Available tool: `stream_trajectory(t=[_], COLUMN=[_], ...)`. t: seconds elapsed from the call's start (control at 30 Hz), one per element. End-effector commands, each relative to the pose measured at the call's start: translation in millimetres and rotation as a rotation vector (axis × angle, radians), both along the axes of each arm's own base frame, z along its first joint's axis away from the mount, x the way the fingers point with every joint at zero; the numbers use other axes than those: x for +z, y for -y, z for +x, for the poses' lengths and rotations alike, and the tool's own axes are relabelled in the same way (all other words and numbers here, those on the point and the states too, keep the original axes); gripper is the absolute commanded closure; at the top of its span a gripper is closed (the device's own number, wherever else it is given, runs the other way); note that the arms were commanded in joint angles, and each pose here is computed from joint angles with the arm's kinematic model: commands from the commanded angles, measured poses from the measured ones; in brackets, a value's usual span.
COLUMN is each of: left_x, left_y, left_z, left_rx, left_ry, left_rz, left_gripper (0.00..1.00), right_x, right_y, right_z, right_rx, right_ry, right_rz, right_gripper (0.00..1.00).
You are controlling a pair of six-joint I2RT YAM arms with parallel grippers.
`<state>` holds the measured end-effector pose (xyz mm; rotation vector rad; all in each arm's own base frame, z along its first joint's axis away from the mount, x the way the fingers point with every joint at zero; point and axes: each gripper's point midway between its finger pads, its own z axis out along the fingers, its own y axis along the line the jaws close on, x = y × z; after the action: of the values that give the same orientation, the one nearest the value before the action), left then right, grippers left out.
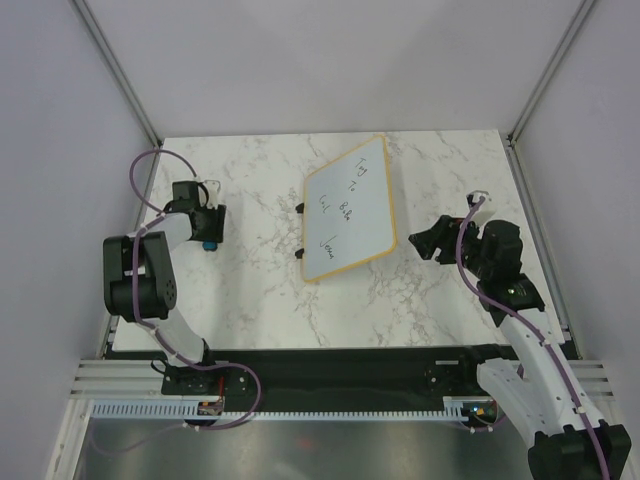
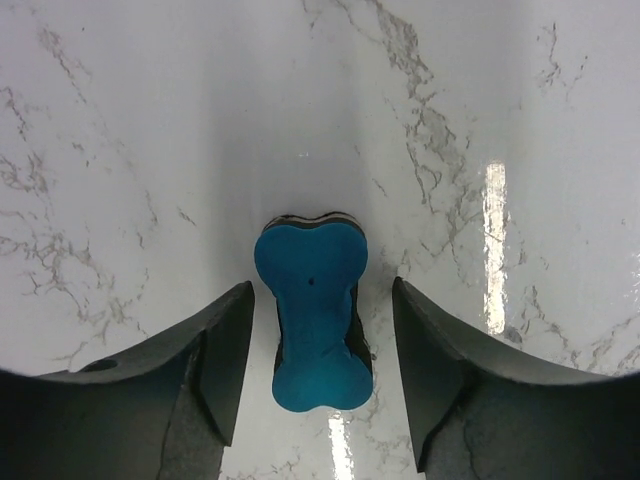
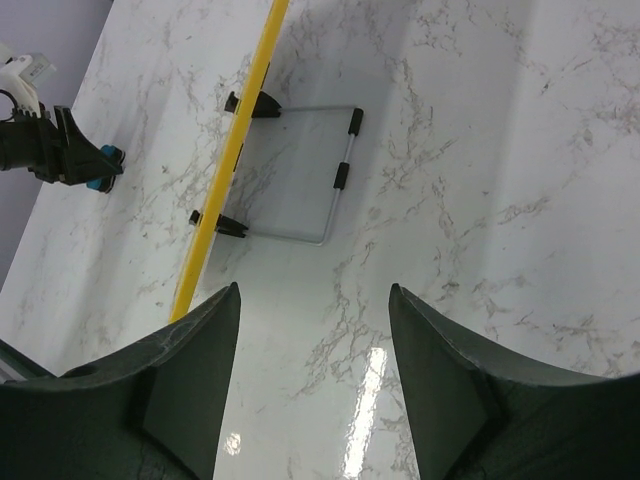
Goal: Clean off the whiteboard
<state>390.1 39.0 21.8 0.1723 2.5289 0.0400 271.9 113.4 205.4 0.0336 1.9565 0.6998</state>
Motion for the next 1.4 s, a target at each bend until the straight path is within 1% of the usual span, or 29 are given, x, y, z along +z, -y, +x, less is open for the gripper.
stream_trajectory(t=[0.0, 0.03, 0.13, 0.33, 0.53, 0.6, 0.77, 0.9, 1.0, 1.1, 1.27, 1.3, 1.37], left_x=[13.0, 13.4, 14.6, 18.3, 25.7, 24.3, 21.6, 18.4, 18.3, 19.9, 17.4, 17.2, 15.6], left_y=[-4.4, -5.0, -5.9, -8.3, -9.7, -9.7, -8.9, -9.0, -9.4, -8.7, -8.1, -8.2, -7.1], left_z=[-3.2, -3.4, -3.9, -3.1, 0.1, 0.4, 1.7, 2.3, 4.2, 5.9, 5.2, 4.8, 4.2], left_rx=[0.009, 0.009, 0.016, 0.026, 0.026, 0.027, 0.028, 0.027, 0.029, 0.029, 0.026, 0.025, 0.02], left_ry=[0.024, 0.023, 0.032, 0.045, 0.066, 0.061, 0.054, 0.042, 0.043, 0.048, 0.041, 0.039, 0.035], left_rz=[0.006, 0.01, 0.013, 0.022, 0.027, 0.029, 0.018, 0.018, 0.019, 0.014, 0.011, 0.012, 0.007], left_gripper=[0.39, 0.43, 0.46, 0.45, 0.39, 0.39, 0.45, 0.47, 0.51, 0.51, 0.64, 0.7, 0.77], right_x=[-3.6, -4.3, -6.2, -8.4, -12.9, -14.4, -12.8, -12.5, -13.2, -15.9, -19.6, -19.1, -19.0], right_y=[-2.3, -2.3, -3.0, -2.3, -2.6, -2.2, -2.7, -2.8, -2.5, -2.3, -2.5, -2.9, -3.4], right_z=[-3.7, -3.8, -3.9, -4.3, -5.6, -5.4, -6.1, -6.2, -6.2, -6.0, -6.2, -6.8, -7.5], right_rx=[0.015, 0.015, 0.017, 0.014, 0.015, 0.014, 0.015, 0.015, 0.015, 0.013, 0.013, 0.014, 0.018], right_ry=[-0.007, -0.009, -0.015, -0.017, -0.026, -0.031, -0.025, -0.023, -0.024, -0.031, -0.04, -0.04, -0.037], right_rz=[-0.001, -0.001, -0.001, -0.005, -0.006, -0.007, -0.007, -0.007, -0.009, -0.011, -0.013, -0.011, -0.012], right_gripper=[0.31, 0.31, 0.32, 0.31, 0.32, 0.31, 0.32, 0.32, 0.32, 0.32, 0.33, 0.33, 0.33])
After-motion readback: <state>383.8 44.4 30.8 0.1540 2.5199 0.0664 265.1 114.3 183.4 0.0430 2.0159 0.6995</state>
